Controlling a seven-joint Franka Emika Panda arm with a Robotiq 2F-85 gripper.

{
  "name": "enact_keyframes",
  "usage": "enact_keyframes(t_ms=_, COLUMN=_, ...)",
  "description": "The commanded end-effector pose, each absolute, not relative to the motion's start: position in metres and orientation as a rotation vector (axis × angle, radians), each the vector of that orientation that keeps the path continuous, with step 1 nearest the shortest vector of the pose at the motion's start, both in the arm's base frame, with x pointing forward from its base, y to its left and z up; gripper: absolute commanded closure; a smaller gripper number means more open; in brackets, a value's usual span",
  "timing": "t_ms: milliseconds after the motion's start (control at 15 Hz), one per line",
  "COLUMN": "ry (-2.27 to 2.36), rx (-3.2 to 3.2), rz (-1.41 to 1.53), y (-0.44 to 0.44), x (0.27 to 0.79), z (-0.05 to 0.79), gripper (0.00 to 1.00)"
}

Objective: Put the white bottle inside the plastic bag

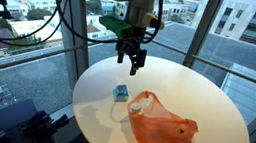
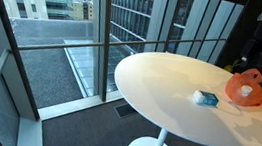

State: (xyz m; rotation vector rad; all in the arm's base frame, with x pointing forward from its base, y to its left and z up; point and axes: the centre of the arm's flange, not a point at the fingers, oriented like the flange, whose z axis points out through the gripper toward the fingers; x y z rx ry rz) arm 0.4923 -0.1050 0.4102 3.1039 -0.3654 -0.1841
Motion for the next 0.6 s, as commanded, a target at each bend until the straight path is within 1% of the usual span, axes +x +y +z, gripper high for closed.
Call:
enact_keyframes(t_ms=0, ry=-0.283, rx=3.103, rz=-0.201, y=-0.099, x=0.475, z=0.446, gripper=0.0)
enact_keyframes(t_ms=333, ry=-0.261, rx=3.086, rz=-0.162, y=-0.096, x=0.466, z=0.469, gripper=0.0)
enact_keyframes(t_ms=533, ry=-0.295, rx=3.1, rz=-0.156, y=-0.096, x=0.47, z=0.461, gripper=0.0)
